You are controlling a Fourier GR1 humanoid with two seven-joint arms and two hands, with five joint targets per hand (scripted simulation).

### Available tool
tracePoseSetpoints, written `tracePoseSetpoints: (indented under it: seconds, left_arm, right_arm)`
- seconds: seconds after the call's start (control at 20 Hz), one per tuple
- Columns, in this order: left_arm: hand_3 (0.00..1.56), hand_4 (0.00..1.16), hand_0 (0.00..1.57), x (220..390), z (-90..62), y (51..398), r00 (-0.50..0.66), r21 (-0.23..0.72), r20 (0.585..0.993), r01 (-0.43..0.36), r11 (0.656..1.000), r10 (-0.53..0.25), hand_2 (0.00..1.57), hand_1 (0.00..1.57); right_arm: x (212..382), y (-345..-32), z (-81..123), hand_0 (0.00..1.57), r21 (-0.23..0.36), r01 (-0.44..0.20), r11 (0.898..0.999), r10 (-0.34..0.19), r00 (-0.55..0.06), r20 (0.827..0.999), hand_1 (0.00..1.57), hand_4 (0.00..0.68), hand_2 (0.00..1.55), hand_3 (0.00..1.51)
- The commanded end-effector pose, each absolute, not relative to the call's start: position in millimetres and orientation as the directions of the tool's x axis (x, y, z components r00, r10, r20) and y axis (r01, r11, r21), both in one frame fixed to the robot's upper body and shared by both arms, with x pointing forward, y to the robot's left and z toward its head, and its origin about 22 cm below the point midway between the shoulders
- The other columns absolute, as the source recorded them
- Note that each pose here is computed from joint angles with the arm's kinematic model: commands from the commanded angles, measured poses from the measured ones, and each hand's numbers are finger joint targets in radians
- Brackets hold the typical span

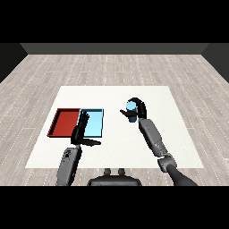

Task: Pick the blue can and put it in the blue box

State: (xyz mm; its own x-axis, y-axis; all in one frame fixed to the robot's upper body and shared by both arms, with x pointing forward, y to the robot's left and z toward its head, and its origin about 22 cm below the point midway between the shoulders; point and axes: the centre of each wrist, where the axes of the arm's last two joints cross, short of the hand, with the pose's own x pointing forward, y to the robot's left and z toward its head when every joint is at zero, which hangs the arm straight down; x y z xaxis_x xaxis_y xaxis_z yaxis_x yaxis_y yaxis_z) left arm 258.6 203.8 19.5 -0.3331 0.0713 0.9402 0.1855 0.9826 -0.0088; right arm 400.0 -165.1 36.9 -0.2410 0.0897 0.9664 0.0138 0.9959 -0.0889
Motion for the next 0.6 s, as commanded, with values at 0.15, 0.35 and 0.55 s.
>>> tracePoseSetpoints:
  seconds: [0.15,0.35,0.55]
  left_arm:
    - [0.0,0.0,0.0,260.3,14.6,187.8,-0.292,0.007,0.955,0.205,0.979,0.054,0.0,0.0]
    - [0.0,0.0,0.0,273.5,10.2,169.3,-0.287,-0.011,0.954,0.247,0.969,0.084,0.0,0.0]
    - [0.0,0.0,0.0,278.0,15.4,166.2,-0.242,-0.038,0.964,0.285,0.958,0.11,0.0,0.0]
  right_arm:
    - [350.4,-154.2,54.1,1.42,-0.103,0.005,0.995,0.1,-0.281,0.954,1.42,0.616,1.44,1.4]
    - [333.7,-141.6,72.0,1.42,-0.126,0.003,0.992,0.122,-0.294,0.948,1.42,0.616,1.44,1.4]
    - [310.7,-127.7,63.6,1.44,-0.138,0.003,0.99,0.133,-0.285,0.949,1.44,0.609,1.45,1.4]
